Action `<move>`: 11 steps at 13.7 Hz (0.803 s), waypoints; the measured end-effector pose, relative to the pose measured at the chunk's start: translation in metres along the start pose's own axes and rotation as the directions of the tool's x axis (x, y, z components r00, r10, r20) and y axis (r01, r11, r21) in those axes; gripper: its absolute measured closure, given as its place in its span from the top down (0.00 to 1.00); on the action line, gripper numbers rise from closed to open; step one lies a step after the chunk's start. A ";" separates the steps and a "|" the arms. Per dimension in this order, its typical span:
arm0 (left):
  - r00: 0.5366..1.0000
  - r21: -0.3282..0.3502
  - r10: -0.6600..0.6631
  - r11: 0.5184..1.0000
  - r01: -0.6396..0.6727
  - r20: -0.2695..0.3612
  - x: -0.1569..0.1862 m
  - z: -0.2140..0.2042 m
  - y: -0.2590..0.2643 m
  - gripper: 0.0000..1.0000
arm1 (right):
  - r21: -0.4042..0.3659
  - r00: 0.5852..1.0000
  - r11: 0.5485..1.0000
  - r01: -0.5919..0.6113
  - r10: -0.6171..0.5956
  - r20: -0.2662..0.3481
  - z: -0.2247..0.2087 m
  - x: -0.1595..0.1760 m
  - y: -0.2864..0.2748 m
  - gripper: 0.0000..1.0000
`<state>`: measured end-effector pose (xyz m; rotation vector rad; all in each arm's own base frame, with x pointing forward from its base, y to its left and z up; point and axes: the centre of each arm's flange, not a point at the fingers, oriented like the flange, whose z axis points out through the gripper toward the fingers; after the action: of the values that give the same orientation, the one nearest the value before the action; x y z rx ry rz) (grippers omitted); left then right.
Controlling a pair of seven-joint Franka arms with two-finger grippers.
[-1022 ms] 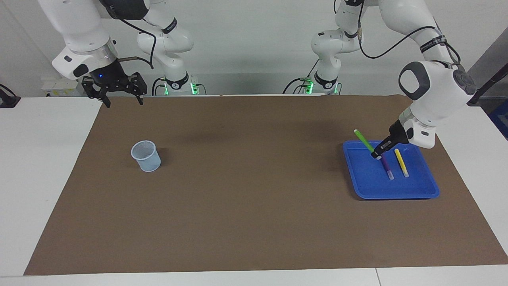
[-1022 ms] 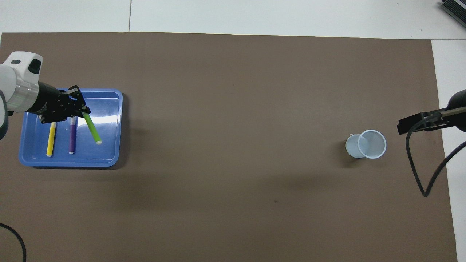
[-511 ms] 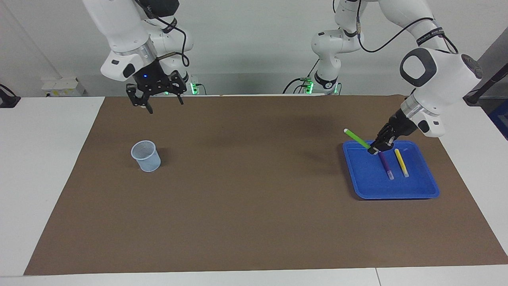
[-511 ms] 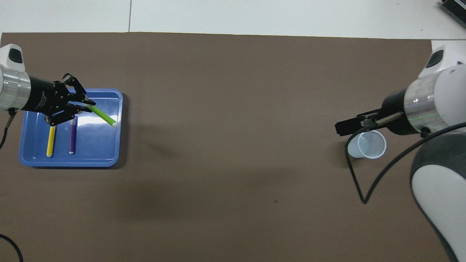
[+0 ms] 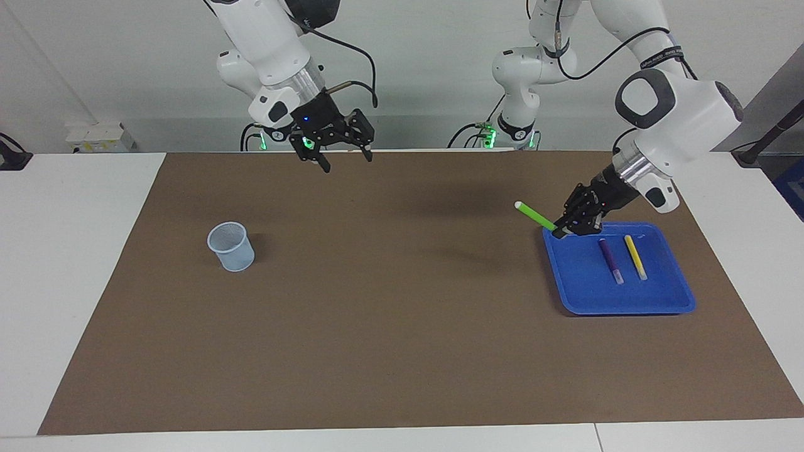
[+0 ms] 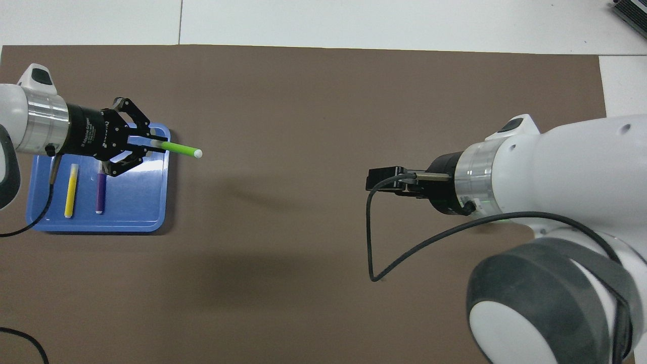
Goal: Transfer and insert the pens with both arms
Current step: 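Lift the green pen with the left gripper while the right gripper approaches, then grasp the green pen tip with the right gripper, then open the left gripper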
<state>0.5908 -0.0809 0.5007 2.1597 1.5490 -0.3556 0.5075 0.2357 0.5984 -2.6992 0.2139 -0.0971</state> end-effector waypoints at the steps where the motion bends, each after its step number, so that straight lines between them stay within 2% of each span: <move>1: 1.000 -0.010 -0.012 1.000 0.012 0.011 -0.011 0.009 -0.002 0.17 | 0.036 0.999 0.998 -0.049 0.049 -0.005 0.005 -0.004 -0.008 1.00; 4: 0.997 -0.024 -0.065 0.998 0.066 0.033 -0.036 0.035 -0.018 0.17 | 0.146 0.973 0.963 -0.226 0.230 -0.011 0.023 -0.011 -0.030 1.00; 7: 0.989 -0.035 -0.129 0.991 0.132 0.073 -0.044 0.034 -0.031 0.17 | 0.204 0.952 0.933 -0.297 0.306 -0.014 0.050 -0.017 -0.053 1.00; 11: 0.978 -0.049 -0.192 0.979 0.196 0.077 -0.050 0.031 -0.037 0.17 | 0.284 0.925 0.890 -0.357 0.380 -0.028 0.115 -0.032 -0.094 1.00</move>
<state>0.5413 -0.1280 0.4892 1.9366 1.7129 -0.4430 0.5006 0.3724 0.5327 -2.3341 0.6841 -0.1149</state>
